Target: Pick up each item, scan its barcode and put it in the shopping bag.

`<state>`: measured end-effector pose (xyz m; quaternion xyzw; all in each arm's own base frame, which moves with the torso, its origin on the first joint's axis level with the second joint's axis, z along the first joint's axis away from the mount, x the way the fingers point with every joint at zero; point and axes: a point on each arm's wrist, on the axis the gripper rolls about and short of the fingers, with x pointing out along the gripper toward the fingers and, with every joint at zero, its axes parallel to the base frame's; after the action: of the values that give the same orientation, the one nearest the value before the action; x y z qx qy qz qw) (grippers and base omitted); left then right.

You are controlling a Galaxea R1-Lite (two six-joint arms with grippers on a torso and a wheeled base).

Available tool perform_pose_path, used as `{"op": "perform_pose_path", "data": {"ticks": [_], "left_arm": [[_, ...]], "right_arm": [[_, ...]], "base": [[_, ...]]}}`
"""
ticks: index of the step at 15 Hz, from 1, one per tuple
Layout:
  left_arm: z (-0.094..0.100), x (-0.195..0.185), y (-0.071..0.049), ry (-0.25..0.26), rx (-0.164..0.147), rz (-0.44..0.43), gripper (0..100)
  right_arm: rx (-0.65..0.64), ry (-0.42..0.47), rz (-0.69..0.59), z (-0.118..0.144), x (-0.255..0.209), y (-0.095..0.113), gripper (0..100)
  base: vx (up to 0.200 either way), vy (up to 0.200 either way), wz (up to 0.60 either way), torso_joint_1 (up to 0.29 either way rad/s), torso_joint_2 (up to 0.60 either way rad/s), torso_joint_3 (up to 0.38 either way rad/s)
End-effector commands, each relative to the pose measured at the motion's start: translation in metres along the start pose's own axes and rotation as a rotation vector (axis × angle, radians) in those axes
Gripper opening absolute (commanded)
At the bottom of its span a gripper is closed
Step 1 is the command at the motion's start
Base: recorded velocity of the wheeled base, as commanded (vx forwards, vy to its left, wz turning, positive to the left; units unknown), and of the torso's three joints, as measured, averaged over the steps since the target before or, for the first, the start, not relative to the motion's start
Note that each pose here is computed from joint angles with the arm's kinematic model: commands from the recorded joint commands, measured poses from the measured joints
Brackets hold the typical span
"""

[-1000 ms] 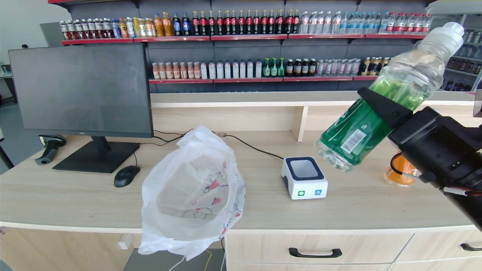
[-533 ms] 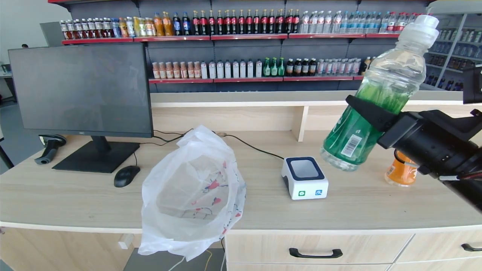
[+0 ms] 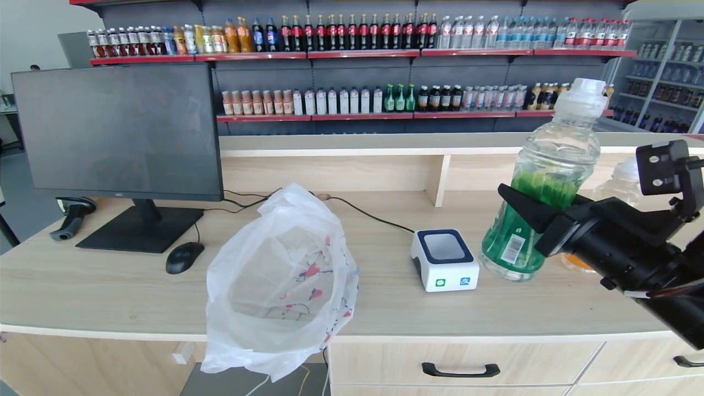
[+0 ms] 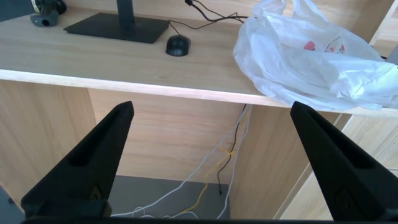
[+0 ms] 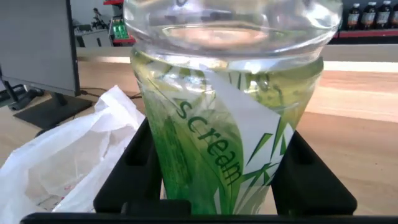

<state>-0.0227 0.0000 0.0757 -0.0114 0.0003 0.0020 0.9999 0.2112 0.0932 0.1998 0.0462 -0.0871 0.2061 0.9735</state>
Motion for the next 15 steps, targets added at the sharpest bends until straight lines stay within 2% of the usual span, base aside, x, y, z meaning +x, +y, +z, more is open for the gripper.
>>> {"op": "perform_pose_path", "data": {"ticks": [1,4,6,7,14,15], "left_arm": [[0.0,0.0,0.0,-0.001,0.0,0.001,100],[0.0,0.0,0.0,-0.001,0.0,0.001,100],[0.0,0.0,0.0,-0.001,0.0,0.001,100],[0.0,0.0,0.0,-0.001,0.0,0.001,100],[0.0,0.0,0.0,-0.001,-0.005,0.001,100],[0.0,0.0,0.0,-0.001,-0.005,0.001,100]], "right_arm": [[-0.045,0.01,-0.007,-0.003,0.0,-0.001,0],[-0.036,0.03,0.005,-0.007,-0.006,0.004,0],[-0.164,0.064,-0.029,-0.013,-0.023,0.005,0],[-0.184,0.073,-0.037,-0.015,-0.027,0.004,0],[-0.196,0.073,-0.111,-0.026,-0.02,-0.013,0],[-0.196,0.062,-0.112,-0.025,-0.022,-0.013,0]], "base": [[0.0,0.0,0.0,0.0,0.0,0.0],[0.0,0.0,0.0,0.0,0.0,0.0],[0.0,0.0,0.0,0.0,0.0,0.0],[0.0,0.0,0.0,0.0,0.0,0.0],[0.0,0.0,0.0,0.0,0.0,0.0],[0.0,0.2,0.0,0.002,0.0,0.002]]}}
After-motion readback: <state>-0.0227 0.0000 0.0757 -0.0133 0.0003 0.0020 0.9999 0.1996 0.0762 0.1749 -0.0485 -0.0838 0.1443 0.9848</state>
